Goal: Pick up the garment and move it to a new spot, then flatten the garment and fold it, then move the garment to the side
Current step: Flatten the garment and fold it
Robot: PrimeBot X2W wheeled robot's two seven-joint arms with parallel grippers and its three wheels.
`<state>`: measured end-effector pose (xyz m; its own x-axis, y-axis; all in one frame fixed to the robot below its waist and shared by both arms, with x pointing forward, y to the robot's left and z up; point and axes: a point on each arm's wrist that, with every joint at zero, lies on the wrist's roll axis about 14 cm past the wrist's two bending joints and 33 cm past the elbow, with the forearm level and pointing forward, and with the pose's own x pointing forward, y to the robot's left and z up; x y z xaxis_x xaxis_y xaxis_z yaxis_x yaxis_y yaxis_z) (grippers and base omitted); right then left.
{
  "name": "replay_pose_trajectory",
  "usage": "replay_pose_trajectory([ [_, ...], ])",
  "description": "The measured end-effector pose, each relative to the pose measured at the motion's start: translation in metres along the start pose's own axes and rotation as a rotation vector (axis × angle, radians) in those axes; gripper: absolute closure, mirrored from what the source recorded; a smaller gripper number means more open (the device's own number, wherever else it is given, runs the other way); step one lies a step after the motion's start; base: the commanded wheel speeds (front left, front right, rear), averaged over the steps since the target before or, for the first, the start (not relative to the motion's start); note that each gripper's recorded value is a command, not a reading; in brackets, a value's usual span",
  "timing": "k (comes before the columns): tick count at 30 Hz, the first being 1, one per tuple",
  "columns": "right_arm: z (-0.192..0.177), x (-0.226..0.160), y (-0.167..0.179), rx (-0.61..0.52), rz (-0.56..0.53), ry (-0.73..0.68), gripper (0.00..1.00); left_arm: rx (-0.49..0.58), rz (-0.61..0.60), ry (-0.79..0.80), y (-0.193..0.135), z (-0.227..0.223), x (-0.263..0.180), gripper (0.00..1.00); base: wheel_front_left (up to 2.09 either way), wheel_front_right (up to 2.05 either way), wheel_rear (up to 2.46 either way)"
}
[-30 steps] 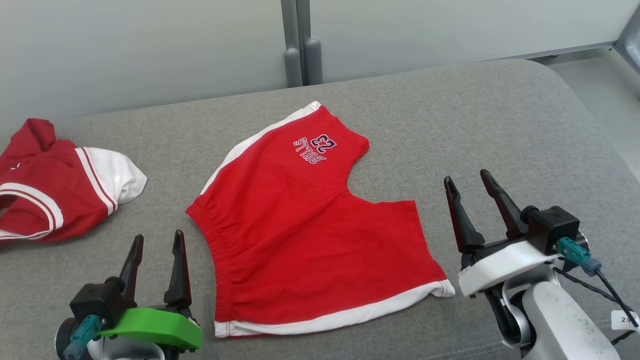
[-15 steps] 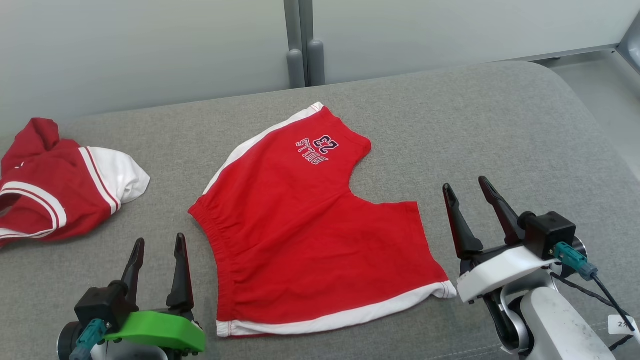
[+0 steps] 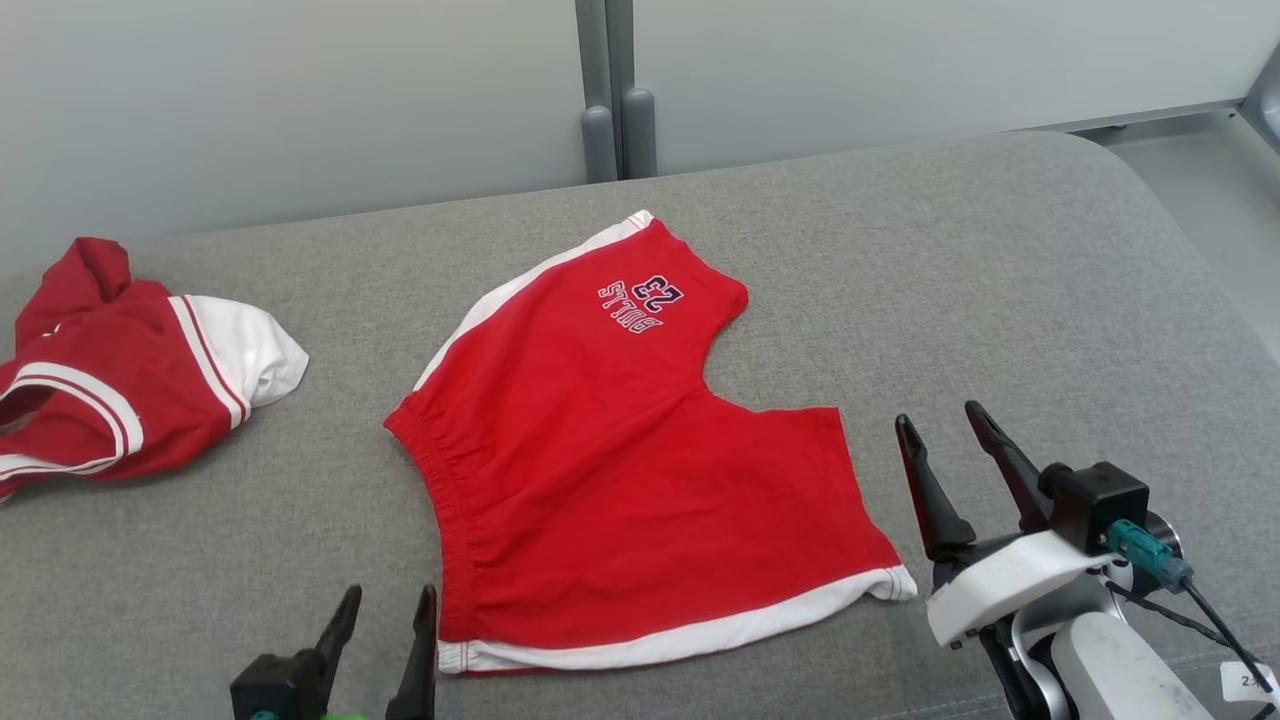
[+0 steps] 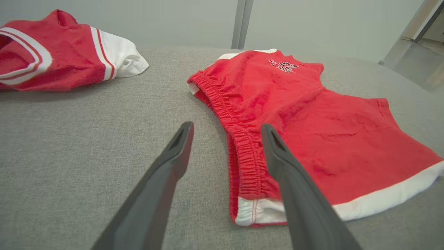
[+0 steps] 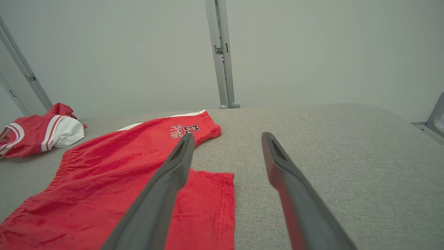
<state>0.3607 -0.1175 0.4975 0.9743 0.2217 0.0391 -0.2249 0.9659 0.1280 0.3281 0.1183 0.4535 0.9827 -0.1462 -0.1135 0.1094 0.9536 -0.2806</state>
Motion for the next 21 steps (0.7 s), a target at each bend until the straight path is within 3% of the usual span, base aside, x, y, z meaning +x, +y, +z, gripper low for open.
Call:
replay_pose_trajectory([
  [6,-0.010,-0.005,-0.009,-0.002,-0.023,0.032,0.00,0.040,-0.069,0.169,0.003,-0.040,-0.019,0.00,0.00,0.00,0.00],
  [21,-0.020,-0.007,-0.017,0.007,-0.035,0.061,0.00,-0.001,-0.144,0.292,-0.007,-0.072,-0.020,0.00,0.00,0.00,0.00],
])
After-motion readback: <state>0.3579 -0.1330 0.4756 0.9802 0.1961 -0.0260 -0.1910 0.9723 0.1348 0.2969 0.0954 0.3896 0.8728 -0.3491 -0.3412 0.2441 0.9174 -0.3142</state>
